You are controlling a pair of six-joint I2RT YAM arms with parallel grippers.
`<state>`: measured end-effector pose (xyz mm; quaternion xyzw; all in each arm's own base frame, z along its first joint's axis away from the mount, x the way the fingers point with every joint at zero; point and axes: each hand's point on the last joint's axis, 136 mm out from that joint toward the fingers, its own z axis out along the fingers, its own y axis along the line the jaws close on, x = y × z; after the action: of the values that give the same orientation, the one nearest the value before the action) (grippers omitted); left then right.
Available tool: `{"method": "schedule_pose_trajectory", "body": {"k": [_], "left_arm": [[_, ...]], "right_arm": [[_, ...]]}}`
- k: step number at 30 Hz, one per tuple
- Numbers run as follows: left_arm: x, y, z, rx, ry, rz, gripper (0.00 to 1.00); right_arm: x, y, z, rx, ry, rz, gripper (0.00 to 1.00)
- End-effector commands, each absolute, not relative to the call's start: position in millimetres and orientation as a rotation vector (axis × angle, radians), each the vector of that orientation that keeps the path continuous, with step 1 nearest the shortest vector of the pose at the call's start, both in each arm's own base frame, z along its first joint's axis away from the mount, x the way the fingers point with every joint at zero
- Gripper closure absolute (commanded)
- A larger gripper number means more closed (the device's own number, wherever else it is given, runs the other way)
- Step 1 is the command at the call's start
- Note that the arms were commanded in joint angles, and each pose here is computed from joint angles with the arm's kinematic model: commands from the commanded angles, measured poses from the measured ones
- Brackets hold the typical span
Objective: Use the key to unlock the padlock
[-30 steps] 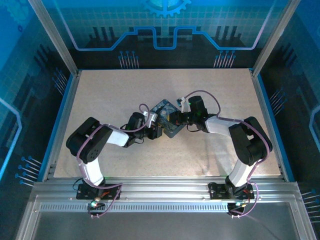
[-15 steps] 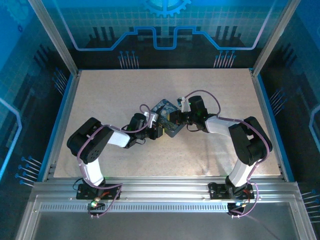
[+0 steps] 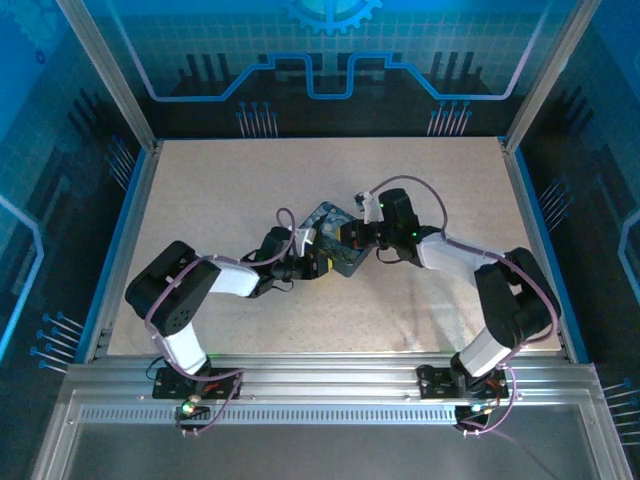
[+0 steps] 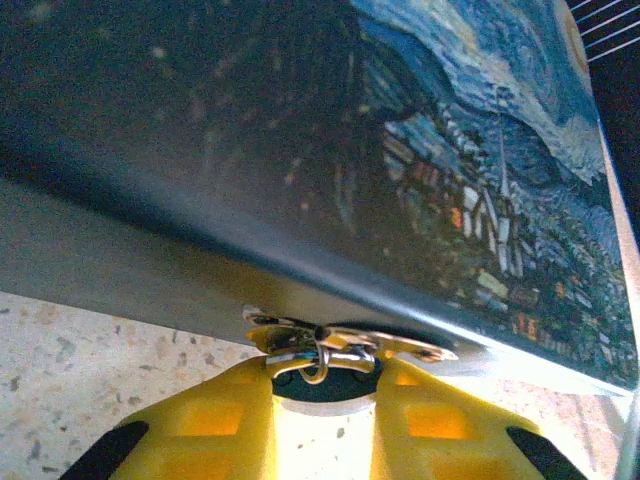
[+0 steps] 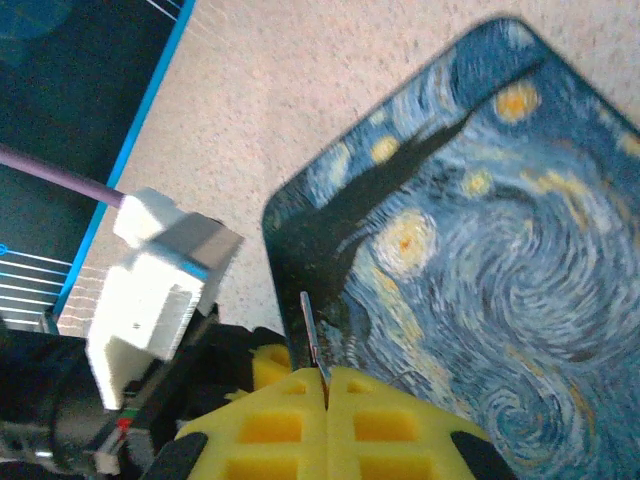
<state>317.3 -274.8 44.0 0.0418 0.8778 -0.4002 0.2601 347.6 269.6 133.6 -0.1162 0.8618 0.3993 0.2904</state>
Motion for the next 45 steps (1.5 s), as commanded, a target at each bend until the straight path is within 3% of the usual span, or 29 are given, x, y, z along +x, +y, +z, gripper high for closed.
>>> {"method": "schedule_pose_trajectory", "body": {"k": [1, 17, 33, 45], "left_arm": [[307.6, -281.1, 57.8, 0.064, 2.384, -1.189, 0.79], [302.2, -280.1, 67.7, -0.055, 2.447, -1.236, 0.77], [300.2, -284.1, 78.5, -0.132, 2.491, -1.288, 0.77], [299.2, -286.5, 87.6, -0.155, 2.478, -1.331, 0.77]], "right_arm": [[331.8, 265.2, 138.0, -0.381, 2.277, 1.006, 1.00], [255.2, 266.3, 126.8, -0.661, 2.116, 0.935, 1.00], [235.9, 273.7, 81.1, -0.769, 2.098, 0.969, 1.00], [237.7, 263.7, 54.3, -0.763, 2.161, 0.830, 1.00]]}}
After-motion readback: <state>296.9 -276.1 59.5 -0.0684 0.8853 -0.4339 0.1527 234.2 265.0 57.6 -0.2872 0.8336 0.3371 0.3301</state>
